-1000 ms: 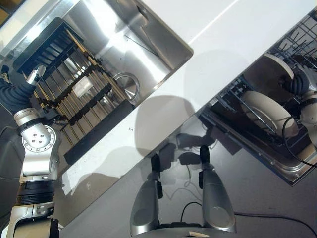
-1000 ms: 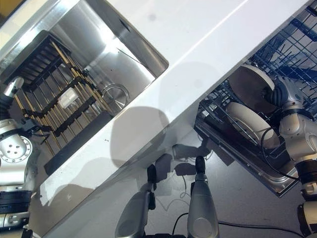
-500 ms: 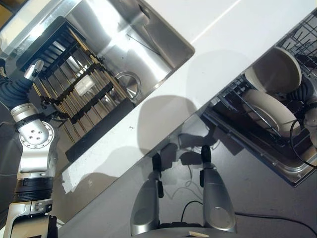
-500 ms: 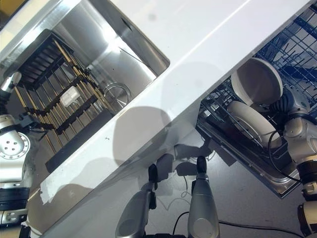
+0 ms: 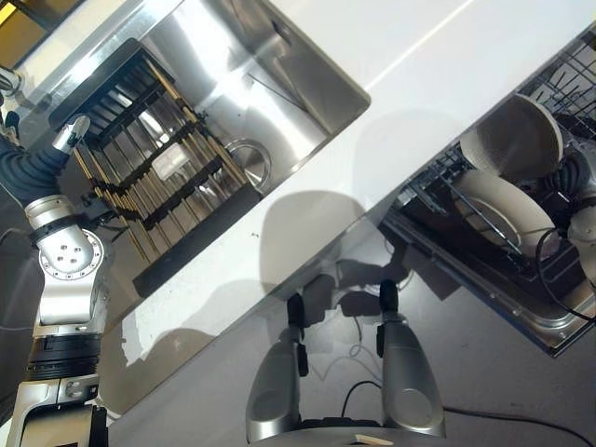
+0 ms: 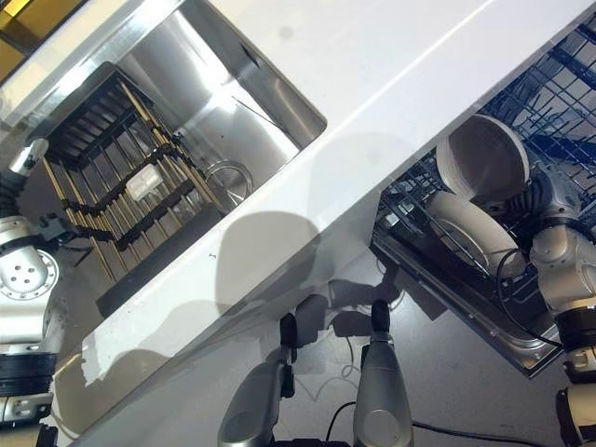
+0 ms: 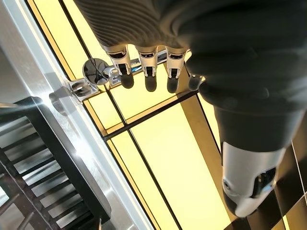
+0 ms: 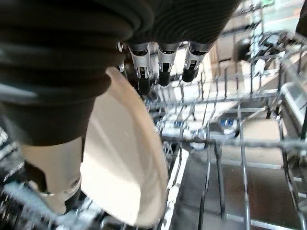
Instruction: Pick up plates and place into dishwasher.
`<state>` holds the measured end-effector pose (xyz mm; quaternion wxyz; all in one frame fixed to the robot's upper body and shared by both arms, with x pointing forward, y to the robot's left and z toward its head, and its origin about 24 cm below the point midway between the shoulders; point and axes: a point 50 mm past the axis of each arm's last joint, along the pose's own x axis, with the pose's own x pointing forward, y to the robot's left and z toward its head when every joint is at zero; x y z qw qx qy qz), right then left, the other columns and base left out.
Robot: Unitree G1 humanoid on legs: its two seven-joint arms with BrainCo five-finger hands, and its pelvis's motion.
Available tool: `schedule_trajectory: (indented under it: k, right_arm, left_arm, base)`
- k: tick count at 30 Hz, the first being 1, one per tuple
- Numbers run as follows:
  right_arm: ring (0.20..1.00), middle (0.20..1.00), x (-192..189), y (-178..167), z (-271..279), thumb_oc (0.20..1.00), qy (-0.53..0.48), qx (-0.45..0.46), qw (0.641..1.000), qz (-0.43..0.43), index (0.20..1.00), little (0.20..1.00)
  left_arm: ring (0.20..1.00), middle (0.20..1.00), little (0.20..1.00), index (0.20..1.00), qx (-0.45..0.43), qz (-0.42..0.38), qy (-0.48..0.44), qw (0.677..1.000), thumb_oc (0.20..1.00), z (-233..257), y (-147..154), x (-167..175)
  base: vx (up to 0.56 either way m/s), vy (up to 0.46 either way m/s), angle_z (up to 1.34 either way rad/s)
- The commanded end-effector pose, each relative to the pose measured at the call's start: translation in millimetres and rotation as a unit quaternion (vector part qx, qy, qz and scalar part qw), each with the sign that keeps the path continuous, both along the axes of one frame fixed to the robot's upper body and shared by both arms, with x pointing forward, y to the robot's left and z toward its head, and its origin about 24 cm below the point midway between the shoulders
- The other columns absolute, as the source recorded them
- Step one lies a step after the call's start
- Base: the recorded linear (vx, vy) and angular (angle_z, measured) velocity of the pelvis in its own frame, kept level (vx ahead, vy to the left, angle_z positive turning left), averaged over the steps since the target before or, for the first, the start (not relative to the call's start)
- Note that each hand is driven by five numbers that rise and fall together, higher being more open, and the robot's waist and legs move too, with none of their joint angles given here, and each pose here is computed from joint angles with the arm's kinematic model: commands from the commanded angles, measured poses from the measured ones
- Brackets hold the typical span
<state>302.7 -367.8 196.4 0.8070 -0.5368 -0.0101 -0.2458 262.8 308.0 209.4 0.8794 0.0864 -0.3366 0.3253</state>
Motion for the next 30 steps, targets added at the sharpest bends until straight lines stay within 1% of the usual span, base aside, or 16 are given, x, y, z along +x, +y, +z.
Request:
schedule_trajectory:
  k: [1, 11, 17, 20, 23, 26, 30]
  right_arm:
    - [1.0, 1.0, -4.3, 14.9, 9.3, 1.0, -0.073, 0.005, 0.997, 0.018, 1.0, 1.0]
    - [1.0, 1.0, -30.1, 24.2, 10.5, 1.0, -0.139, 0.018, 0.99, 0.029, 1.0, 1.0]
    - [1.0, 1.0, -49.7, 22.8, 1.3, 1.0, -0.223, 0.096, 0.97, 0.009, 1.0, 1.0]
    - [1.0, 1.0, -57.9, 21.3, -7.0, 1.0, -0.282, 0.153, 0.947, -0.012, 1.0, 1.0]
    - [1.0, 1.0, -63.0, 19.7, -15.2, 1.0, -0.314, 0.183, 0.931, -0.036, 1.0, 1.0]
    - [1.0, 1.0, -65.6, 18.7, -23.0, 1.0, -0.313, 0.204, 0.927, -0.038, 1.0, 1.0]
    - [1.0, 1.0, -62.1, 19.1, -36.2, 1.0, -0.288, 0.265, 0.92, -0.02, 1.0, 1.0]
  left_arm:
    - [1.0, 1.0, 1.0, 1.0, -0.009, 0.003, 0.01, 1.0, 1.0, -14.2, 4.4, -4.9]
    - [1.0, 1.0, 1.0, 1.0, -0.035, 0.013, 0.045, 0.998, 1.0, -40.3, 12.2, -20.1]
    - [1.0, 1.0, 1.0, 1.0, -0.057, 0.011, 0.075, 0.996, 1.0, -63.7, 9.9, -26.6]
    - [1.0, 1.0, 1.0, 1.0, -0.072, 0.013, 0.088, 0.993, 1.0, -77.4, 5.9, -28.1]
    - [1.0, 1.0, 1.0, 1.0, -0.087, 0.01, 0.098, 0.991, 1.0, -87.6, 4.3, -30.2]
    - [1.0, 1.0, 1.0, 1.0, -0.096, 0.005, 0.107, 0.99, 1.0, -92.7, 3.2, -30.3]
    - [1.0, 1.0, 1.0, 1.0, -0.103, -0.003, 0.12, 0.988, 1.0, -98.7, -0.8, -28.5]
  base:
    - [0.03, 0.05, -0.01]
    - [0.07, 0.093, -0.02]
    - [0.06, 0.152, -0.06]
    - [0.08, 0.25, -0.14]
    - [0.09, 0.235, -0.15]
    - [0.09, 0.197, -0.13]
    - [0.11, 0.171, -0.14]
